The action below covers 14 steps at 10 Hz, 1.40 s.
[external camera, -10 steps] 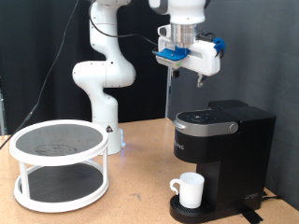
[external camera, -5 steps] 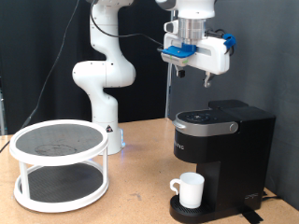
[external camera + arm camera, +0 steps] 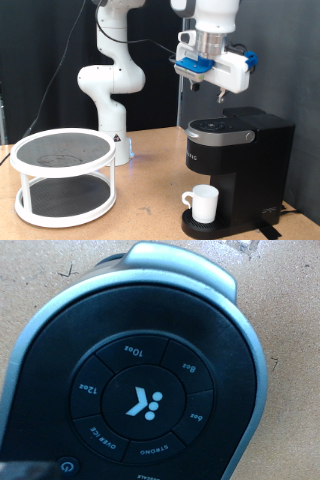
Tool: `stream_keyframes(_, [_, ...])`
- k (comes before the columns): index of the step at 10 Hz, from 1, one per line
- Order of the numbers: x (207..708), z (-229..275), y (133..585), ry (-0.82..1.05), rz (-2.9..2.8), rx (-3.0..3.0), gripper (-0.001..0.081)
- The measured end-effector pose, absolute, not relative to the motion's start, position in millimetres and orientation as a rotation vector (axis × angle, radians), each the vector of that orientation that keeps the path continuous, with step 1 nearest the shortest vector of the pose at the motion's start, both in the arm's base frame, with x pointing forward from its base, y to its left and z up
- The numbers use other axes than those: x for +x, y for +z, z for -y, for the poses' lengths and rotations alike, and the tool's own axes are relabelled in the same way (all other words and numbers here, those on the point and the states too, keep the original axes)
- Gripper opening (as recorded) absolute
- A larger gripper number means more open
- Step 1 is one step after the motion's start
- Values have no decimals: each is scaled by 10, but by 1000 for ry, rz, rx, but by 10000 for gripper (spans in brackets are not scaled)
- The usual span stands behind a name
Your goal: Make a cup of coffee with the keurig machine
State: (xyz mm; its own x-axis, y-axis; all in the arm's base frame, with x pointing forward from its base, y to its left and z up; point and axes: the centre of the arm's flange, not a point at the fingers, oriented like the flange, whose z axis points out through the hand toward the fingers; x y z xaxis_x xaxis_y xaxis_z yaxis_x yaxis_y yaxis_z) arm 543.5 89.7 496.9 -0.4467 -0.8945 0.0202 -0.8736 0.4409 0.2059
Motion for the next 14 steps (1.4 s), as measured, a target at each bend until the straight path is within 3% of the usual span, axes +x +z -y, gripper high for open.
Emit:
stream_keyframes(1, [5439,-932,4907,-253,2537,1588,467])
stream_keyframes(2, [5441,-974,4847,-255,2517,1597,467])
stream_keyframes(3, [5438,-1018,4779,-260,2494,1607,269])
stream_keyframes(4, [5424,-1061,4713,-259,2472,1615,269])
stream_keyframes(5, [5408,-1106,4645,-252,2447,1622,95])
stream_keyframes(6, [5388,-1147,4572,-244,2425,1626,95])
stream_keyframes(7, [5369,-1174,4508,-237,2414,1627,20])
stream_keyframes(8, [5362,-1191,4452,-232,2420,1626,6])
stream_keyframes(14, [5380,-1171,4349,-216,2463,1605,0])
